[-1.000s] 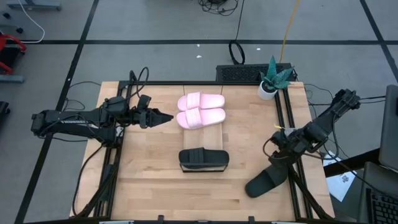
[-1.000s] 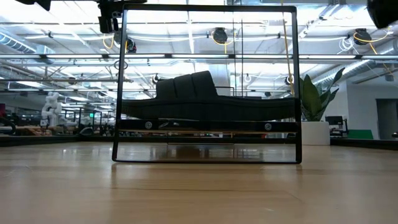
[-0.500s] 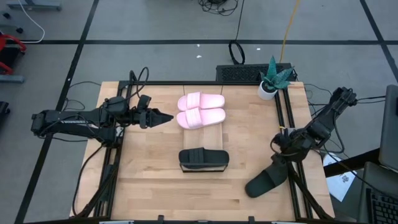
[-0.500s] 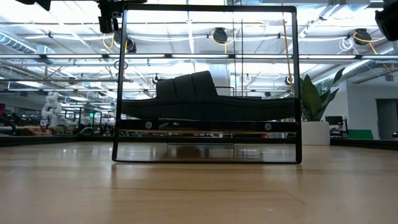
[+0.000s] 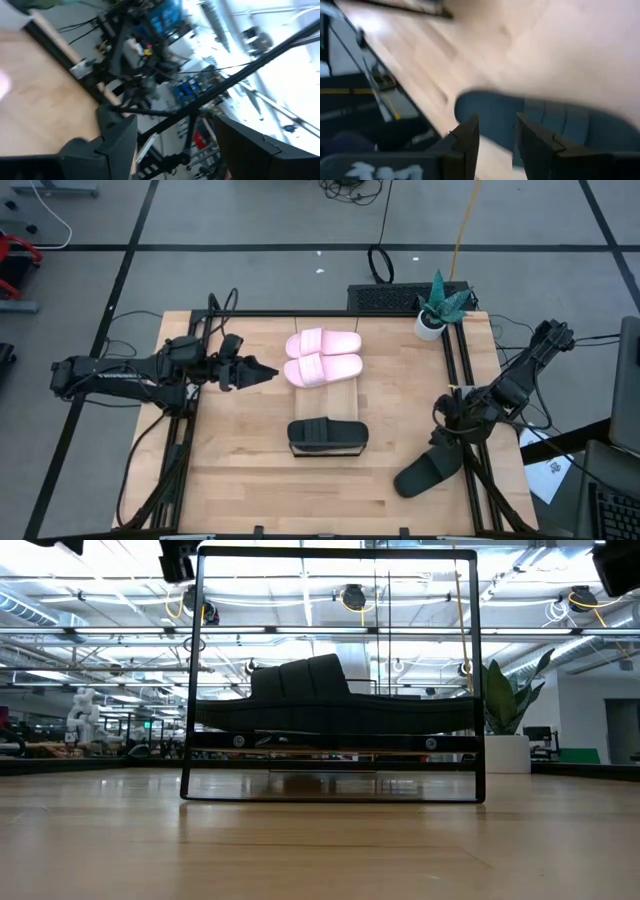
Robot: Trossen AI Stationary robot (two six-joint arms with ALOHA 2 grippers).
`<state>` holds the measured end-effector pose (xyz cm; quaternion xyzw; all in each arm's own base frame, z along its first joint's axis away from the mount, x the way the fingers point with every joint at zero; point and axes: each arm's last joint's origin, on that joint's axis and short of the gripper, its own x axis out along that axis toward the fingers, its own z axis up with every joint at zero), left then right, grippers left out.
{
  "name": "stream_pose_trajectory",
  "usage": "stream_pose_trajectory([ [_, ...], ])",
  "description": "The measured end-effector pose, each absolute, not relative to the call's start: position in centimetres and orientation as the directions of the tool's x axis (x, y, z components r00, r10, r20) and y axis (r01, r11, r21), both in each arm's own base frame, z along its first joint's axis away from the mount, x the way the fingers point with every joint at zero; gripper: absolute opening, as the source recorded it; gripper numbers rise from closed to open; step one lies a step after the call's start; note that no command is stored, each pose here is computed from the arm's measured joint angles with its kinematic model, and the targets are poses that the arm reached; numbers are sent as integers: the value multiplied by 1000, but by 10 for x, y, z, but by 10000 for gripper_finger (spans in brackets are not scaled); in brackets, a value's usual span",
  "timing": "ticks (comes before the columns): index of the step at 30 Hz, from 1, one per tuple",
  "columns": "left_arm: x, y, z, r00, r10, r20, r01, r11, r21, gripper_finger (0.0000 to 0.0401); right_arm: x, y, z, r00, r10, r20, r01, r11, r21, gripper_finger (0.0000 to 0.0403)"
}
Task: Pick and place slides into the shelf
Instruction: Put the black slide on the shelf
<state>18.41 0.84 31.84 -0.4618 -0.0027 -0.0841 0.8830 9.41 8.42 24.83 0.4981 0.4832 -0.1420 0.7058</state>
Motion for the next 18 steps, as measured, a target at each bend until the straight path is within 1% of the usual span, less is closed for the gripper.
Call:
stream_pose_trajectory([
  [2, 186, 6, 321, 980, -159, 119, 189, 559, -807, 257, 95, 83, 248, 523, 242, -817, 677, 465, 571, 112],
  [6, 190, 0, 325, 964, -203, 172, 257, 539, -802, 257, 95, 83, 248, 521, 246, -817, 681, 458, 572, 112],
  [10, 194, -7, 322, 957, -242, 162, 270, 527, -806, 257, 95, 85, 249, 514, 275, -812, 682, 442, 582, 112],
  [14, 194, -11, 322, 952, -260, 160, 278, 522, -806, 257, 92, 85, 248, 429, 338, -837, 706, 452, 545, 112],
  [18, 194, -11, 322, 953, -258, 158, 275, 522, -807, 257, 82, 81, 242, 280, 344, -896, 790, 448, 419, 112],
])
